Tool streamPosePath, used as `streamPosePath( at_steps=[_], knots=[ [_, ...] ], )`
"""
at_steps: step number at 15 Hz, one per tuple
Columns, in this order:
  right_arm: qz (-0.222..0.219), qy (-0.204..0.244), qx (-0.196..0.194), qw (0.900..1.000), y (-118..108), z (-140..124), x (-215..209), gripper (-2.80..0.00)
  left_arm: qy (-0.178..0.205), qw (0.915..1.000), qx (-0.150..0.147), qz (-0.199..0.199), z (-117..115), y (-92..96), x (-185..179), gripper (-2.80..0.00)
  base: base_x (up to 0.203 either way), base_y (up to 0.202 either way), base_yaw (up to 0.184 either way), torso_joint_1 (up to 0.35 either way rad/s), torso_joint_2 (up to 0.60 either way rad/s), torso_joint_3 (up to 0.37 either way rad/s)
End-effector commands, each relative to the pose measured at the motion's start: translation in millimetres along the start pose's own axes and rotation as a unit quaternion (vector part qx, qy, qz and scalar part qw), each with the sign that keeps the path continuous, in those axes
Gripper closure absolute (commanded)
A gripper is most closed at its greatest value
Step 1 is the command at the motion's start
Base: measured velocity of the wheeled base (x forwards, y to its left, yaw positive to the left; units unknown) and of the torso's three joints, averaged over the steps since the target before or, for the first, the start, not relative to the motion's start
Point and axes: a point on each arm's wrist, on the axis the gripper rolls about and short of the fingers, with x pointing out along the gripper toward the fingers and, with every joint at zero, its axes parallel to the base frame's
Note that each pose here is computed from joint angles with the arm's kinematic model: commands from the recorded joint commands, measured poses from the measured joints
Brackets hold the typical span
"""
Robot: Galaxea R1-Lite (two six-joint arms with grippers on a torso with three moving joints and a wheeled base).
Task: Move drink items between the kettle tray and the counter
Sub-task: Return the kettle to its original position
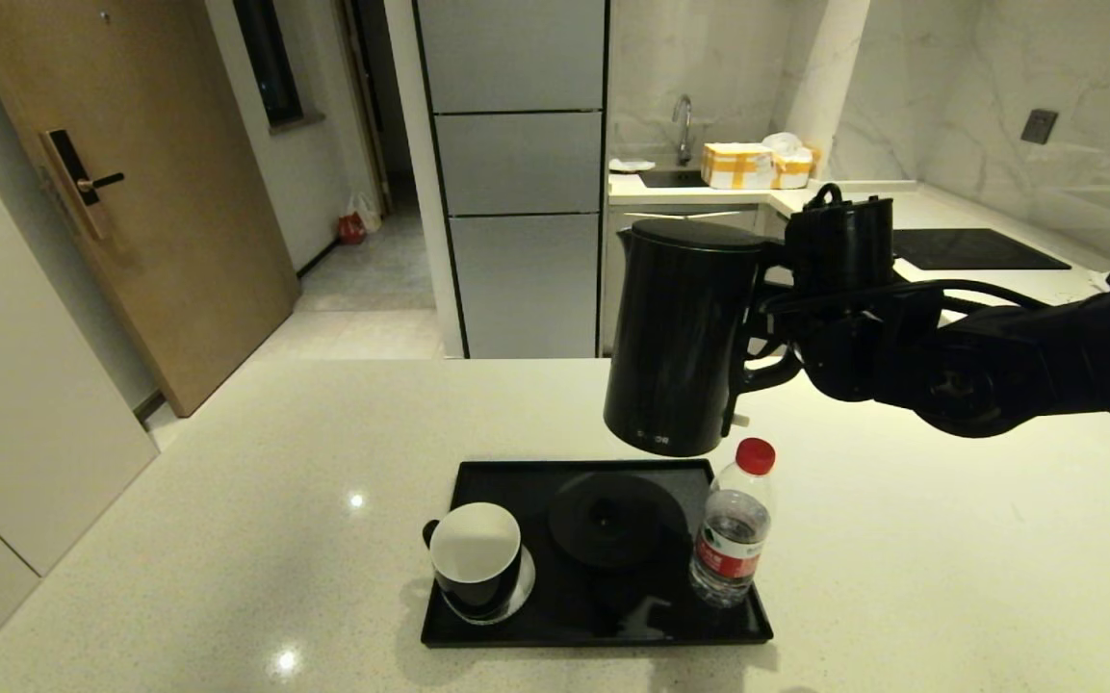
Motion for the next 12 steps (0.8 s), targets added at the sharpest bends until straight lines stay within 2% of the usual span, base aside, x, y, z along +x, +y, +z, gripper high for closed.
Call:
streamPosePath(
  at_steps=[1,8,12],
  knots=[
    [0.02,0.009,-0.006,1.0,5.3,-3.0,-6.5,0.0,0.0,1.0,0.0,0.0,-0.1,0.0,0.0,0.0,0.0,0.0,0.0,0.0,0.0,0.0],
    [0.09,0.034,-0.011,0.995,14.2,-10.4,-10.4,0.0,-0.001,1.0,0.0,0.0,0.0,0.0,-0.1,0.0,0.0,0.0,0.0,0.0,0.0,0.0],
    [0.113,0.046,-0.013,0.992,19.0,-20.2,-5.4,0.0,-0.001,1.0,0.0,0.001,0.0,0.0,-0.1,0.0,0.0,0.0,0.0,0.0,0.0,0.0]
  ],
)
